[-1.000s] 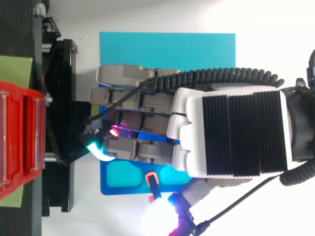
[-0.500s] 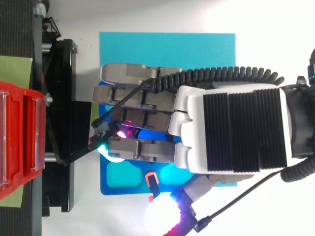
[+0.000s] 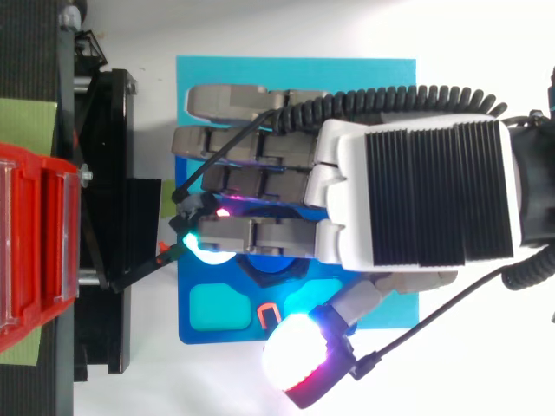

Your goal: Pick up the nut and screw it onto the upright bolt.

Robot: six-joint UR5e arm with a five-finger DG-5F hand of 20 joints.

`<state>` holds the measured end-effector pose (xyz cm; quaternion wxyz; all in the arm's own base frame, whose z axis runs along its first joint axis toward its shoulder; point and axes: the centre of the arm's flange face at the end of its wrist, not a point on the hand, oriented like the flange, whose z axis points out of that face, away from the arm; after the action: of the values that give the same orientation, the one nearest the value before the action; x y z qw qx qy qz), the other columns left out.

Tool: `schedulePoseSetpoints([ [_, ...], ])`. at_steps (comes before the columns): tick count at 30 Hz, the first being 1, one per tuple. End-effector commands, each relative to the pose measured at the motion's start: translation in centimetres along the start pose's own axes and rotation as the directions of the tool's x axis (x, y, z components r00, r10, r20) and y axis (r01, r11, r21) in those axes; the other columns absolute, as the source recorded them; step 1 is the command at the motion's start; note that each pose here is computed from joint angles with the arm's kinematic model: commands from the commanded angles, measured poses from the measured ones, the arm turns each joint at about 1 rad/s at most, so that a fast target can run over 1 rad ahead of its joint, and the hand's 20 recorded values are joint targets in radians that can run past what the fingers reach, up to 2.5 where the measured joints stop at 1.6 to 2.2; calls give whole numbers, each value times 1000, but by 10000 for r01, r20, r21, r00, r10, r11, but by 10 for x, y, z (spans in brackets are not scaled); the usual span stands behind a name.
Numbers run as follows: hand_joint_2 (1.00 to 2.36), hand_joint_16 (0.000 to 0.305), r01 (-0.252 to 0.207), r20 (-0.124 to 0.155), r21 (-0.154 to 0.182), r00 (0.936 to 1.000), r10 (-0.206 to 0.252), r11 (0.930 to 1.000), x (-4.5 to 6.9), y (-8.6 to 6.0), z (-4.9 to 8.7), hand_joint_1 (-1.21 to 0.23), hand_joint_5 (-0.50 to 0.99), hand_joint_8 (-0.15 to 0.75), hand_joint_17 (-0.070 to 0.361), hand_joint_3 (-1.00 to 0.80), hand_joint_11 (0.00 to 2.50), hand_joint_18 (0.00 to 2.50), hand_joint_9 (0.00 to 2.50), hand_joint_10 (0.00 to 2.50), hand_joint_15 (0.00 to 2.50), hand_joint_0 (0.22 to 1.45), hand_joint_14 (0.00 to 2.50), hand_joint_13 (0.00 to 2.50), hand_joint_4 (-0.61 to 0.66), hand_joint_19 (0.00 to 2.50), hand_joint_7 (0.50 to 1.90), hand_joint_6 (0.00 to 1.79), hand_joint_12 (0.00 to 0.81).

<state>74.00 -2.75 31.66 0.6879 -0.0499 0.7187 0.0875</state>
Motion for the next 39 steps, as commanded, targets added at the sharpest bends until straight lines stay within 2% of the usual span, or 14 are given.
schedulePoseSetpoints([
  [1, 1000, 26, 9, 0, 9, 10000, -9, 10000, 0, -6, -2, -115, -35, 276, 59, -500, 0, 0, 662, 0, 0, 503, 0, 366, 211, 0, 1425, 544, 280],
  [10, 1000, 19, 10, -10, -190, 10000, -11, 9998, -1, -27, -9, -155, 0, 278, 44, -500, 0, 12, 864, 0, 0, 512, 0, 486, 165, 0, 1421, 590, 250],
  [15, 1000, 13, -1, -30, -312, 10000, 0, 9995, -3, -40, -14, -183, 31, 276, 29, -500, 0, 166, 1064, 0, 0, 520, 0, 628, 110, 0, 1376, 608, 213],
  [17, 1000, 7, -9, -61, -326, 10000, 7, 9995, -3, -43, -16, -195, 46, 279, 17, -500, 0, 325, 1246, 0, 0, 526, 0, 767, 80, 0, 1322, 636, 181],
  [22, 1000, 4, -25, -104, -308, 9999, 22, 9995, -6, -54, -20, -204, 52, 280, 9, -500, 0, 424, 1378, 0, 0, 529, 0, 864, 75, 0, 1269, 658, 151],
  [24, 1000, 4, -33, -122, -369, 9999, 28, 9993, -13, -59, -22, -203, 52, 276, 10, -500, 0, 422, 1378, 0, 0, 528, 0, 861, 76, 0, 1324, 637, 155],
  [26, 1000, 7, -20, -124, -415, 9999, 15, 9991, -19, -61, -22, -192, 50, 292, 16, -500, 0, 346, 1323, 0, 0, 521, 0, 798, 135, 0, 1504, 545, 178],
  [28, 1000, 9, 11, -183, -443, 9998, -19, 9990, -26, -62, -22, -184, 41, 295, 19, -500, 0, 318, 1288, 0, 0, 516, 0, 775, 163, 0, 1562, 501, 189],
  [33, 1000, 11, 89, -105, -448, 9999, -93, 9990, -41, -62, -20, -174, -14, 305, 25, -500, 0, 272, 1224, 0, 0, 508, 0, 734, 228, 0, 1298, 504, 203],
  [35, 1000, 12, 116, 15, -483, 9999, -115, 9988, -46, -60, -18, -173, -37, 303, 27, -500, 0, 258, 1199, 0, 0, 505, 0, 726, 250, 0, 1146, 505, 213],
  [39, 1000, 13, 181, 299, -555, 9994, -164, 9983, -56, -55, -13, -171, -64, 300, 30, -500, 0, 245, 1152, 0, 0, 502, 0, 700, 274, 0, 997, 504, 225],
])
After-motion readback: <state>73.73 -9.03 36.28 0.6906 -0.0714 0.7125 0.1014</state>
